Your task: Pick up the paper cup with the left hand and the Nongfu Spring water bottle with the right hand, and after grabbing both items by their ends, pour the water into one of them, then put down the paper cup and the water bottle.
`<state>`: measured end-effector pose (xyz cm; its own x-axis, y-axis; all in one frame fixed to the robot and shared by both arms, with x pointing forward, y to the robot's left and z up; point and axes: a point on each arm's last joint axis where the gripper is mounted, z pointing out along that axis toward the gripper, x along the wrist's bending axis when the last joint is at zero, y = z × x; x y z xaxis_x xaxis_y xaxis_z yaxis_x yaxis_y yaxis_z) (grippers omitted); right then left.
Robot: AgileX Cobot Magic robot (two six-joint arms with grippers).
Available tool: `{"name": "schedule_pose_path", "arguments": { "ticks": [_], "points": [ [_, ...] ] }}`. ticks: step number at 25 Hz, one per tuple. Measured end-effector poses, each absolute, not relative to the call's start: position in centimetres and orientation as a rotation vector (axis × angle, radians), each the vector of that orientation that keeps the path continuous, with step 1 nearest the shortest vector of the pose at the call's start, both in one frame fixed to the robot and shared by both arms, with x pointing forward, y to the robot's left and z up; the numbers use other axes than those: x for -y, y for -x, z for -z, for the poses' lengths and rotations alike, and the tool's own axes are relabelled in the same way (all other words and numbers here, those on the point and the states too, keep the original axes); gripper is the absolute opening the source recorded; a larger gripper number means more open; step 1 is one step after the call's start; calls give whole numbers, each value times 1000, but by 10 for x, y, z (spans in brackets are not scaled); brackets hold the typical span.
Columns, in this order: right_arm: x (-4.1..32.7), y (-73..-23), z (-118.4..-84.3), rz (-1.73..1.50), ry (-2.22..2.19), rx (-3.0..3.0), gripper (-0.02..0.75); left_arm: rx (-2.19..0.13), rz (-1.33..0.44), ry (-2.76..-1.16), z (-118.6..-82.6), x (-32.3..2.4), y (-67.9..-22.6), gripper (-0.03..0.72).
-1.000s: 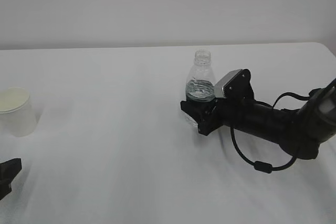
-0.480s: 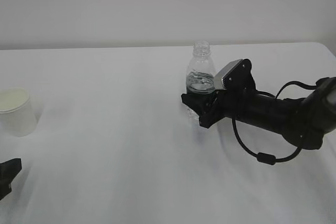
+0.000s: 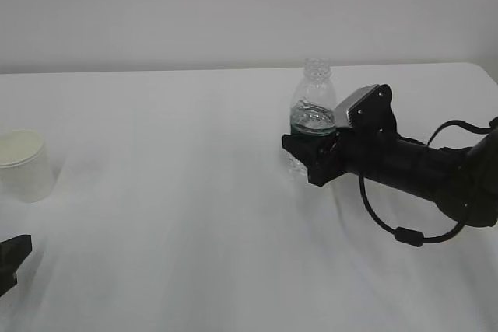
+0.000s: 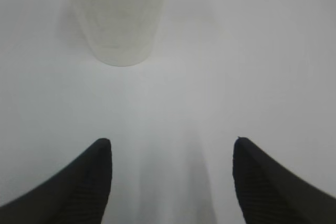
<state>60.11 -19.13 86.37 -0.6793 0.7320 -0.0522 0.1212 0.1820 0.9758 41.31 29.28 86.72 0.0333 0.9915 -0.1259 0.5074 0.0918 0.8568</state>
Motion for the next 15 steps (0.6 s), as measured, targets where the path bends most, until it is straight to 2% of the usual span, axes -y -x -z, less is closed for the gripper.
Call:
{"name": "schedule_pose_path", "arguments": {
  "ticks": [6, 15],
  "points": [
    [217, -594, -870, -1509, -878, -1882, 470, -1583, -776, -1522, -867, -293, -413, 515],
    [230, -586, -888, -1498, -885, -1829, 470, -1547, -784, -1514, -870, -291, -422, 515]
  ]
}}
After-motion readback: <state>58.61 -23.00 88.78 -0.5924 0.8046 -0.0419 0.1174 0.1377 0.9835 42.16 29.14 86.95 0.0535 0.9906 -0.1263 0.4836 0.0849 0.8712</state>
